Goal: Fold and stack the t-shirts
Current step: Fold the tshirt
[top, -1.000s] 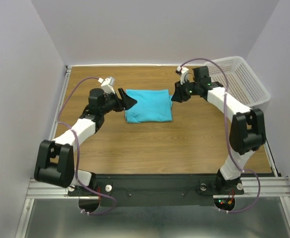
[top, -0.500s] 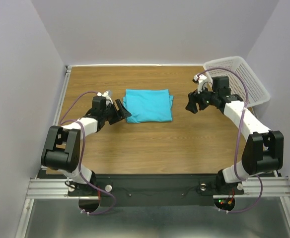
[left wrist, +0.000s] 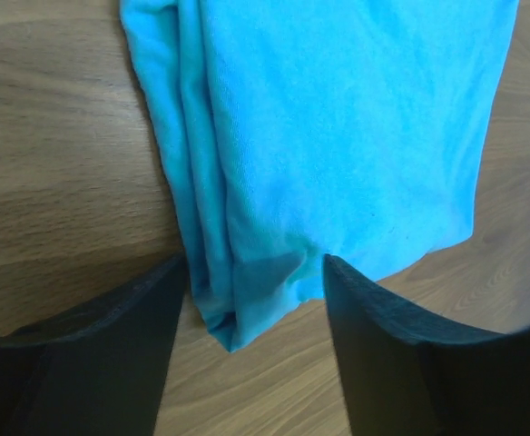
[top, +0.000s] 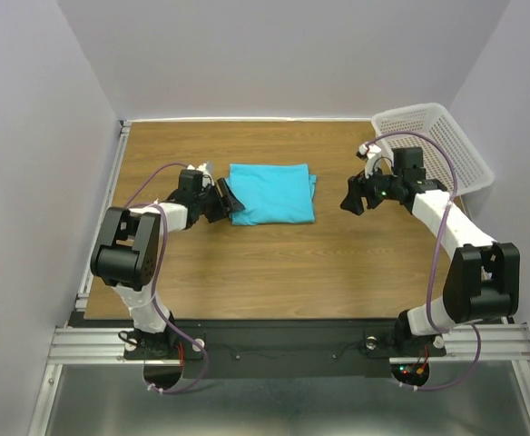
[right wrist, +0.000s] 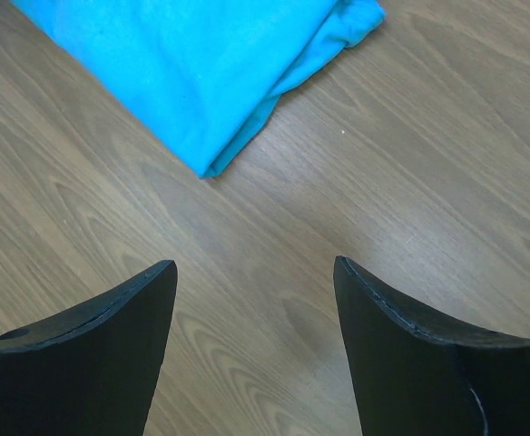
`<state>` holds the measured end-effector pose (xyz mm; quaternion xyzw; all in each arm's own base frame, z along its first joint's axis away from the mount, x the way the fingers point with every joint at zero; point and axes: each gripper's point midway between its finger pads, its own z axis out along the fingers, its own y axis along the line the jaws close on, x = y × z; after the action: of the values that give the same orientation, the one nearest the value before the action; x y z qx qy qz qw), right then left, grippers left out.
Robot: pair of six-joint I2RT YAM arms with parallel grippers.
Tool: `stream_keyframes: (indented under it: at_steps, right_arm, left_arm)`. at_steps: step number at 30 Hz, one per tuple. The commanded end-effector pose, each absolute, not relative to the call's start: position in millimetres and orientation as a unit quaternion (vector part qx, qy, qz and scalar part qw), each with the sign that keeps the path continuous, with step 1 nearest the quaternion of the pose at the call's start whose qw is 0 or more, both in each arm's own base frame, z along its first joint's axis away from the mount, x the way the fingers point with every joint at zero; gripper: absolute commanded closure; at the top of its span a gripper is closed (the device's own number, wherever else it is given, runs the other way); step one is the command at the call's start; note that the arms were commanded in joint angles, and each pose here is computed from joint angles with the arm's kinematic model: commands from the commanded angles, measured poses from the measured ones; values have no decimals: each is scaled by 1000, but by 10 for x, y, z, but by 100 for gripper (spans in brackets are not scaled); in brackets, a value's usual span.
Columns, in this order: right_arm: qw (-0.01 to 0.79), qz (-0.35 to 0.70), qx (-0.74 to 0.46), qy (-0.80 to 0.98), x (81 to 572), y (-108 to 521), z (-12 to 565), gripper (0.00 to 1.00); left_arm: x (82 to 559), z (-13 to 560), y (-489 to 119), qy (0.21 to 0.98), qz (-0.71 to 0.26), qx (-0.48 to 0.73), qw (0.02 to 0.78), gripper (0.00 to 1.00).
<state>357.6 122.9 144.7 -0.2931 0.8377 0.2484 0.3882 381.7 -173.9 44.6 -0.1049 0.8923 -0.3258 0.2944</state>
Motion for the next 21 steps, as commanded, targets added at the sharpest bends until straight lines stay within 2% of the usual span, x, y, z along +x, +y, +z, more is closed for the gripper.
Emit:
stream_keyframes:
  at_steps: [1, 5, 6, 8, 12, 17, 19, 21]
  right_arm:
    - [415, 253, -303, 819, 3627, 1243, 1616, 24]
    - [417, 251, -299, 821, 3640, 1204, 1612, 24]
    - [418, 250, -299, 820, 3644, 1198, 1620, 24]
    - [419, 251, -297, 820, 3642, 1188, 1622, 24]
    - [420, 251, -296, 820, 3636, 1173, 1624, 25]
    - [421, 247, -292, 823, 3646, 1128, 1610, 24]
    - [421, 244, -290, 824, 3649, 1110, 1606, 25]
    - [421, 242, -291, 824, 3651, 1109, 1599, 25]
  left_arm:
    - [3712, 332, -1857, 901, -333, -92, 262, 34]
    - [3606, 253, -1953, 907, -333, -77, 245, 46]
    - [3586, 232, -1976, 909, -332, -73, 242, 55]
    - [3558, 178, -1985, 911, -332, -72, 232, 61]
    - [3695, 271, -1948, 909, -322, -71, 253, 100]
    - [4022, 381, -1483, 917, -272, -86, 279, 100]
    - [4278, 490, -1119, 920, -234, -96, 300, 100]
    - [4323, 476, -857, 927, -210, -109, 293, 100]
